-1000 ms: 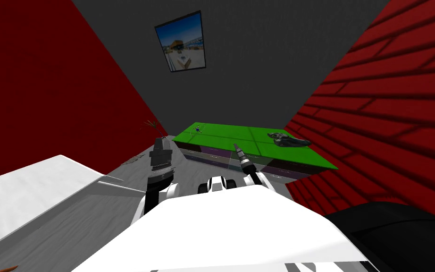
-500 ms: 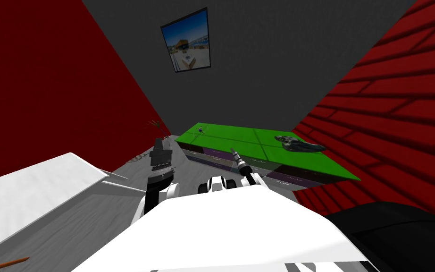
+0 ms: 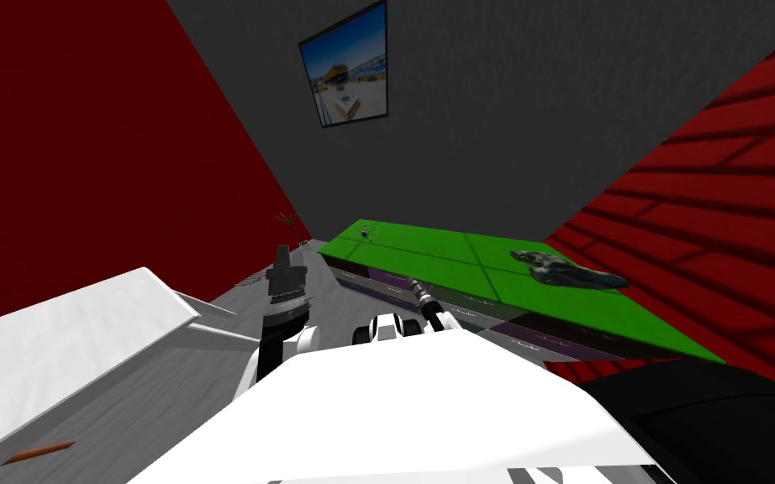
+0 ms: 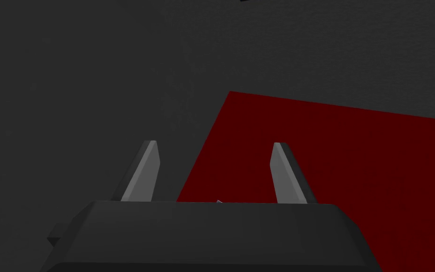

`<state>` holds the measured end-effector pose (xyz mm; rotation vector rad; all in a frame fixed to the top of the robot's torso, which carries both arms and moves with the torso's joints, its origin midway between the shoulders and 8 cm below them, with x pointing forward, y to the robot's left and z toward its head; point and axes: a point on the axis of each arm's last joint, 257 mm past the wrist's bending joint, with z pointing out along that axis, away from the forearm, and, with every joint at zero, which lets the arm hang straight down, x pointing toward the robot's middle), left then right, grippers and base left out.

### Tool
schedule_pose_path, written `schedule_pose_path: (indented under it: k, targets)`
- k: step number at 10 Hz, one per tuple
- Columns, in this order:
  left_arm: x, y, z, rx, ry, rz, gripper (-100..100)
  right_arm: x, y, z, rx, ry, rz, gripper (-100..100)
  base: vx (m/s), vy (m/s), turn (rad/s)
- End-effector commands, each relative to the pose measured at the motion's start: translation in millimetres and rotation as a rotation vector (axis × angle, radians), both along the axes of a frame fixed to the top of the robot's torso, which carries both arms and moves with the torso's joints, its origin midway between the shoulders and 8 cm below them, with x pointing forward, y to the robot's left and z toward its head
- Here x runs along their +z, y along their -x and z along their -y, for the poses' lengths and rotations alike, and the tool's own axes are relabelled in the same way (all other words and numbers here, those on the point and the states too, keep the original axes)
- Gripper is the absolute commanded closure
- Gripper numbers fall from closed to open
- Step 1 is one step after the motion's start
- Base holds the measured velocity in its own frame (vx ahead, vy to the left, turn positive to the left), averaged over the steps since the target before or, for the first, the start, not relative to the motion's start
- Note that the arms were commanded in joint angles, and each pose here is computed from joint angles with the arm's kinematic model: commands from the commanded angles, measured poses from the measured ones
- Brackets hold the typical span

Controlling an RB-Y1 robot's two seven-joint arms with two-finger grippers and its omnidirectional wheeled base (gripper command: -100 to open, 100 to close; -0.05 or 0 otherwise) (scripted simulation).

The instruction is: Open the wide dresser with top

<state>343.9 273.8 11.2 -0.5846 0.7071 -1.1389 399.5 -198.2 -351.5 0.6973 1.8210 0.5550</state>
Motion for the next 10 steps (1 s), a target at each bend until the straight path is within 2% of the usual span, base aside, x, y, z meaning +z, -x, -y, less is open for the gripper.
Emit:
schedule_pose_path:
  k: [1,2,4,5,6,7,8,9,10]
  targets:
    - [0.0,0.0,0.0,0.0,0.0,0.0,0,-15.0,6.9,6,-0.004,0.071,-0.05,-100,0.046,0.019,0.006]
    - [0.1,0.0,0.0,0.0,0.0,0.0,0,-40.1,17.0,1,0.012,0.124,-0.109,-100,0.078,0.045,0.12]
    - [0.0,0.0,0.0,0.0,0.0,0.0,0,-44.1,19.0,8,-0.004,0.154,-0.128,-100,0.064,0.023,0.048]
    - [0.1,0.0,0.0,0.0,0.0,0.0,0,-67.1,30.2,5,0.015,0.215,-0.182,-100,0.097,0.03,0.134]
    - [0.0,0.0,0.0,0.0,0.0,0.0,0,-70.9,32.8,13,-0.005,0.24,-0.203,-100,0.106,0.031,0.081]
    - [0.0,0.0,0.0,0.0,0.0,0.0,0,-90.1,43.9,11,0.006,0.284,-0.254,-100,0.13,0.053,0.17]
    - [0.0,0.0,0.0,0.0,0.0,0.0,0,-94.9,47.8,20,-0.007,0.328,-0.274,-100,0.116,0.044,0.056]
    - [0.0,0.0,0.0,0.0,0.0,0.0,0,-113.0,59.7,18,0.01,0.373,-0.319,-100,0.121,0.063,0.107]
    - [0.0,0.0,0.0,0.0,0.0,0.0,0,-115.6,62.7,26,-0.003,0.407,-0.334,-100,0.103,0.051,0.064]
